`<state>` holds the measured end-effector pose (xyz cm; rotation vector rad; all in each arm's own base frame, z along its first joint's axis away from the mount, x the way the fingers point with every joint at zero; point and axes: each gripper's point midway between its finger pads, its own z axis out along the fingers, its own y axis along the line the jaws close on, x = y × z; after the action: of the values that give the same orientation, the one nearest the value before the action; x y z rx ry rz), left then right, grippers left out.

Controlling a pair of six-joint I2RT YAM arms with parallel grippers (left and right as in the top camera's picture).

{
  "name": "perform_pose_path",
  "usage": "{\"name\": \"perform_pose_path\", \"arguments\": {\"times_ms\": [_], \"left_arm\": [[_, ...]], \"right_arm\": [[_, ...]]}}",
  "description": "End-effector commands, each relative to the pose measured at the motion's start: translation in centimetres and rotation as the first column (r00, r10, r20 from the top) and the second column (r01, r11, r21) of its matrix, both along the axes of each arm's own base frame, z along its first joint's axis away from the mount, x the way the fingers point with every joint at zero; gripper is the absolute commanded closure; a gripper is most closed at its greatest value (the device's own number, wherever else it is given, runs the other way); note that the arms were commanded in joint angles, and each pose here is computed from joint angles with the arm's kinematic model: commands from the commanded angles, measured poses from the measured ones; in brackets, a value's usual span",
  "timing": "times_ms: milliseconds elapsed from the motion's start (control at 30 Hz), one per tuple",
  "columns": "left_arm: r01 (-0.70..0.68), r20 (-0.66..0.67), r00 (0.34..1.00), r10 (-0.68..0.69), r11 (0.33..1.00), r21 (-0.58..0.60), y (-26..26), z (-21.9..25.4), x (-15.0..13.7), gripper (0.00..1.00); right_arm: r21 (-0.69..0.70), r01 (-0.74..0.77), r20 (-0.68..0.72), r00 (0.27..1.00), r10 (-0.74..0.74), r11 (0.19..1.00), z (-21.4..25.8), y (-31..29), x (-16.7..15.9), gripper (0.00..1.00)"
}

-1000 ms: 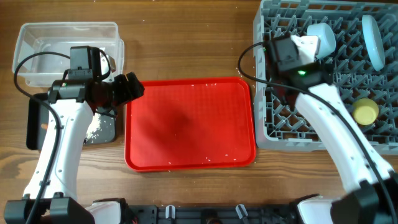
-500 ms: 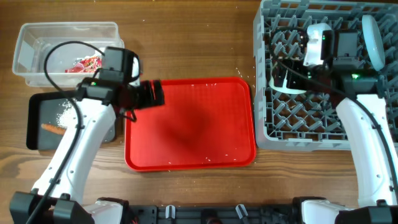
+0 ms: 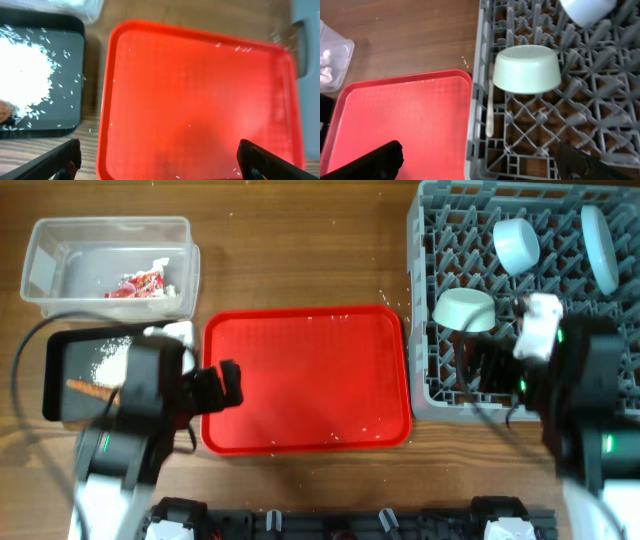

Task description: Sort waste into correct bins and load items into the dishwasher rack

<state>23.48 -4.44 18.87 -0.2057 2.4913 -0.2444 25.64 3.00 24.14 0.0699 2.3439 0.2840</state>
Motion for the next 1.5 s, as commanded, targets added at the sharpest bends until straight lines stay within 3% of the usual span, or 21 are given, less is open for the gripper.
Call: {"name": "perform_pose_path", "arguments": {"times_ms": [0,167,733,833,933,1100,1267,1400,1467], "left_arm": [[-0.008,0.163,0.987,0.011,1.0,-0.015,0.7,2.4,-2.3,0.0],[-0.005,0.296,0.955,0.016,0.999,-0.039,1.0,5.1,-3.9,0.0],[-0.005,0.3,0.954,0.016,0.999,-0.039,1.0,5.1,-3.9,0.0],[-0.005,0.3,0.954,0.016,0.999,-0.04,1.0,5.1,-4.0,0.0],[-0.005,0.3,0.954,0.016,0.999,-0.04,1.0,5.1,-4.0,0.0],[-0.005,0.3,0.954,0.016,0.999,-0.04,1.0,5.1,-4.0,0.0],[-0.005,0.3,0.954,0.016,0.999,-0.04,1.0,5.1,-4.0,0.0],[-0.004,0.3,0.954,0.016,0.999,-0.039,1.0,5.1,-4.0,0.0],[-0.005,0.3,0.954,0.016,0.999,-0.04,1.0,5.1,-4.0,0.0]], "right_arm": [[-0.052,0.073,0.065,0.995,-0.07,0.996,-0.8,-1.5,-3.3,0.0],[-0.052,0.075,0.077,0.995,-0.07,0.996,-0.7,-1.5,-5.3,0.0],[-0.052,0.074,0.074,0.995,-0.07,0.996,-1.1,-1.5,-5.5,0.0],[-0.064,0.094,0.166,0.983,-0.082,0.994,-0.7,-1.9,-6.1,0.0],[-0.042,0.096,0.363,0.929,-0.074,0.994,0.2,-1.7,-4.8,0.0],[-0.012,0.068,0.649,0.759,-0.044,0.998,-0.5,-0.9,-2.8,0.0],[0.003,0.122,0.777,0.624,-0.079,0.993,-1.9,-1.7,-1.7,0.0],[-0.124,0.141,0.8,0.6,0.015,0.982,-3.3,-1.7,-1.2,0.0],[-0.162,0.124,0.707,0.706,0.028,0.979,-6.8,-1.8,-1.0,0.0]]}}
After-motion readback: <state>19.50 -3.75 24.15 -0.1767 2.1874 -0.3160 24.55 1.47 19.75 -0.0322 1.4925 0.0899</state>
